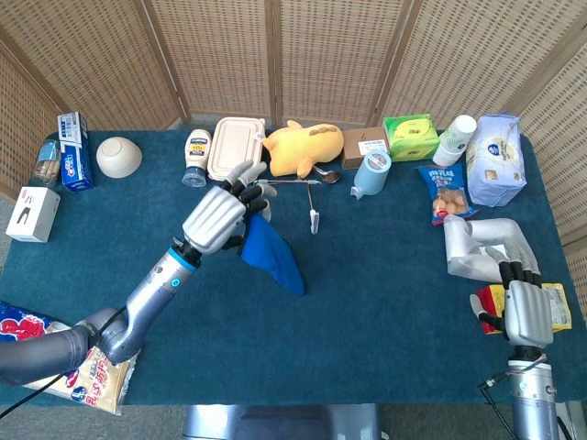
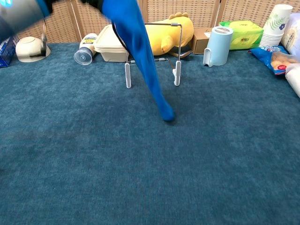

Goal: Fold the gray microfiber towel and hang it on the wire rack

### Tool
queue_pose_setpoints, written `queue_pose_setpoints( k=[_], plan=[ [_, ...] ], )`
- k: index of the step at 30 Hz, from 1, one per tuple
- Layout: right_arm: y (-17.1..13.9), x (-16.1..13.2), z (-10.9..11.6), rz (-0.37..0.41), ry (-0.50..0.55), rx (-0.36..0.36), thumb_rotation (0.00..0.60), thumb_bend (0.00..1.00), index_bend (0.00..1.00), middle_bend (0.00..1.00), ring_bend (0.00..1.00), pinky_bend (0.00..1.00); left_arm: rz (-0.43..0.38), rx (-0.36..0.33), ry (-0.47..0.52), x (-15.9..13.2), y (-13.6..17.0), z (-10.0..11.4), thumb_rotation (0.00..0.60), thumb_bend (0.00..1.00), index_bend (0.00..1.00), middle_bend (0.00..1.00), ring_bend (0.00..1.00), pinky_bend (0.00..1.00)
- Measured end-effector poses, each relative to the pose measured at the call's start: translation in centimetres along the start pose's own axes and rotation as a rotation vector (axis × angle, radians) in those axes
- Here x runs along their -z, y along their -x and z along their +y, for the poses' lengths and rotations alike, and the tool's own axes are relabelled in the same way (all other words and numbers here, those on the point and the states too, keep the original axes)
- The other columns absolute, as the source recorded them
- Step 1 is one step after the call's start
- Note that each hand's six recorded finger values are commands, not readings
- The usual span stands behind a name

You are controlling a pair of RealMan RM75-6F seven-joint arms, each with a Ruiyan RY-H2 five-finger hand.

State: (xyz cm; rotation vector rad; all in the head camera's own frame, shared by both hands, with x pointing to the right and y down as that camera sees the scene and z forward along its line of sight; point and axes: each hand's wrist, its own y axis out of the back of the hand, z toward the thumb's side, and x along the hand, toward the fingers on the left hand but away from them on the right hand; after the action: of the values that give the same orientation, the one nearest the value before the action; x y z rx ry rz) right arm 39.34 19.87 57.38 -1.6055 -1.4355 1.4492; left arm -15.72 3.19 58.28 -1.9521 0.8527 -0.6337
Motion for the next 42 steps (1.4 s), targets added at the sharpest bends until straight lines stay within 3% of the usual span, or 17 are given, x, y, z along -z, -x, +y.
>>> queue_pose_setpoints(
  k=[8,14,26,42],
  plan=[
    [-0.3,0.9,-0.4,0.002,0.029,-0.005,0.6,0.28,0.15,0.05,0.0,0.0,0.125,0.011,0.028,0.0,-3.1,4.1,0.6,0.63,0.78,0.34,0.09,0.0],
    [-0.7,1.5,-1.0,-0.007,0.049,-0.019,0.6,0.28,0.15,0.05,0.0,0.0,0.183,0.027,0.049,-0.5,-5.1,5.4,0.6,0.63,0.78,0.33,0.09,0.0],
    [-1.1,2.5,-1.1,-0.028,0.061,-0.016,0.6,0.28,0.15,0.05,0.0,0.0,0.269,0.076,0.084,-0.8,-8.9,4.7,0.6,0.63,0.77,0.33,0.09,0.0],
    [-1.0,3.0,-0.9,-0.026,0.069,-0.014,0.6,0.28,0.15,0.05,0.0,0.0,0.329,0.145,0.153,-2.0,-8.8,5.1,0.6,0.63,0.77,0.31,0.07,0.0]
  ],
)
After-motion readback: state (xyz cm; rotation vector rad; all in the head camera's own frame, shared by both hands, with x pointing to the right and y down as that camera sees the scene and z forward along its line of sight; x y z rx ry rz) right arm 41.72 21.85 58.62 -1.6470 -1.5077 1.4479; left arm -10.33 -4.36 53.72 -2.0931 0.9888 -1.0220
